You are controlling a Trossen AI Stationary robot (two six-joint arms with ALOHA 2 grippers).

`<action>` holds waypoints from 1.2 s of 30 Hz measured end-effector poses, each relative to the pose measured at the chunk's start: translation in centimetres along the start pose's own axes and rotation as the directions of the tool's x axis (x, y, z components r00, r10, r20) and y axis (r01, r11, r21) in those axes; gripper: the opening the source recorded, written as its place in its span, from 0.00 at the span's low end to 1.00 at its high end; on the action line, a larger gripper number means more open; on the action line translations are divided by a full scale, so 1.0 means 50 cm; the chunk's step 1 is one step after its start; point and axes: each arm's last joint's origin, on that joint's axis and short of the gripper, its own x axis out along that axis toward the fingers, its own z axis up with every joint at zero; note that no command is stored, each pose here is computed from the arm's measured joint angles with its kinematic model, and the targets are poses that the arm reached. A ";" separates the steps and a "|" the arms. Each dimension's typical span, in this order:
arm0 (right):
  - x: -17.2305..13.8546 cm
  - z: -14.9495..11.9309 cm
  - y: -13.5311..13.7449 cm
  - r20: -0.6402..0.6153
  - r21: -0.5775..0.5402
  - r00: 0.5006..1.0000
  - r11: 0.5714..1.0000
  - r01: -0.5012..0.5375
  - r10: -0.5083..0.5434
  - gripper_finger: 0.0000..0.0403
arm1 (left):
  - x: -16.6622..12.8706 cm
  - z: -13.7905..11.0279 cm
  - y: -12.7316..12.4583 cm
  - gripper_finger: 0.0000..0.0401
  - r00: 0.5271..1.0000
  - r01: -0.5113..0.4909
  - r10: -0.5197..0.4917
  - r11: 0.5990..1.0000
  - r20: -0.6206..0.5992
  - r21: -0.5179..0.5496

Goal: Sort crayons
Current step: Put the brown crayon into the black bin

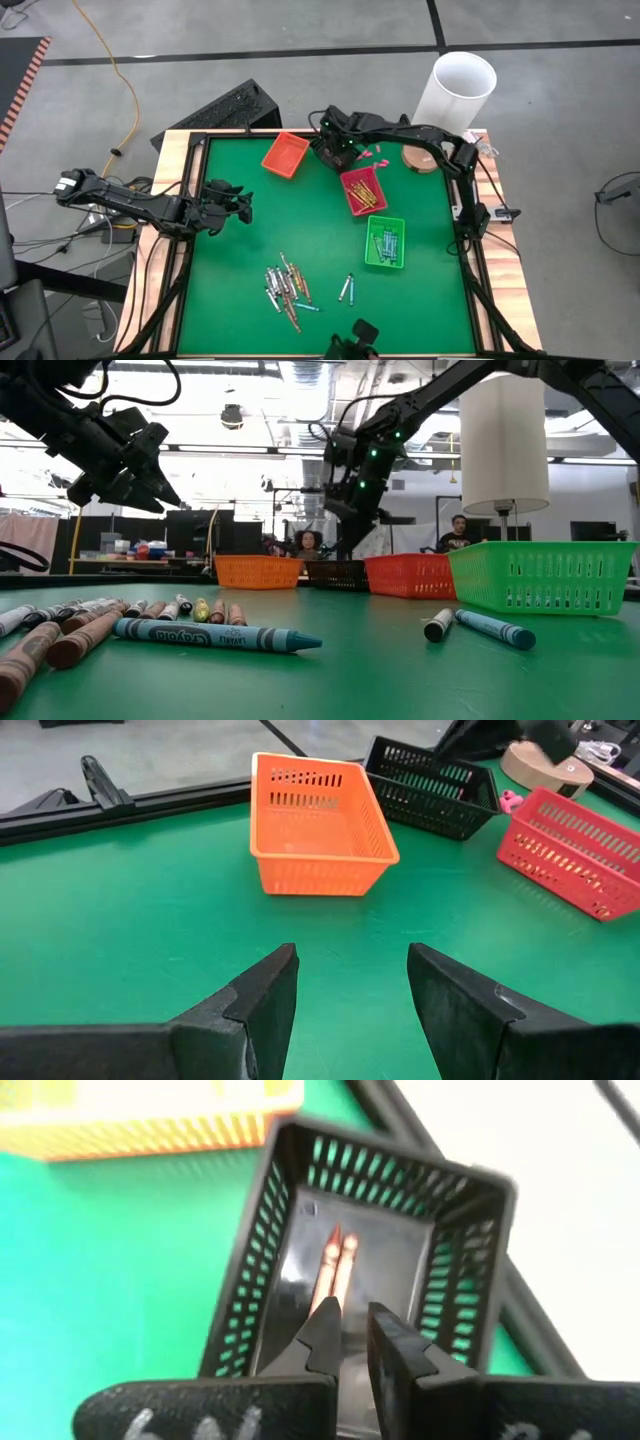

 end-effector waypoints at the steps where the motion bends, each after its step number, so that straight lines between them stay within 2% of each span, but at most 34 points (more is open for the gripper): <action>1: -0.009 0.004 0.000 0.020 -0.009 1.000 1.000 0.000 0.000 0.12 | 0.000 0.000 0.000 0.45 1.000 0.000 0.000 1.000 0.000 0.000; 7: -0.071 0.032 0.007 0.163 -0.066 0.987 0.998 0.003 0.007 0.12 | 0.000 0.000 0.000 0.45 1.000 0.000 0.000 1.000 0.000 -0.001; 13: -0.131 0.059 0.016 0.316 -0.121 0.948 0.992 0.014 0.025 0.12 | 0.000 0.000 0.000 0.45 1.000 0.000 0.000 1.000 0.000 0.000; 17: -0.152 0.076 0.035 0.413 -0.247 0.894 0.966 -0.075 0.175 0.12 | 0.000 0.000 0.000 0.45 1.000 0.001 -0.001 1.000 0.000 0.000; 22: -0.167 0.095 0.054 0.506 -0.323 0.820 0.940 -0.107 0.268 0.12 | 0.000 0.000 0.000 0.45 1.000 0.001 -0.001 1.000 0.000 0.000; 25: -0.167 0.097 0.048 0.510 -0.347 0.802 0.928 -0.140 0.311 0.12 | 0.000 0.000 0.000 0.45 1.000 0.000 0.000 1.000 -0.001 0.002; 29: -0.166 0.072 0.034 0.504 -0.349 0.805 0.927 -0.142 0.313 0.12 | 0.000 -0.001 0.001 0.45 1.000 -0.004 0.004 1.000 -0.004 0.013; 32: -0.187 0.030 0.021 0.550 -0.345 0.770 0.928 -0.143 0.323 0.12 | 0.000 -0.001 0.001 0.45 1.000 -0.005 0.005 1.000 -0.003 0.025; 36: -0.228 -0.038 0.002 0.714 -0.275 0.640 0.954 -0.116 0.284 0.12 | 0.000 0.000 0.002 0.45 1.000 -0.015 0.015 1.000 0.009 0.023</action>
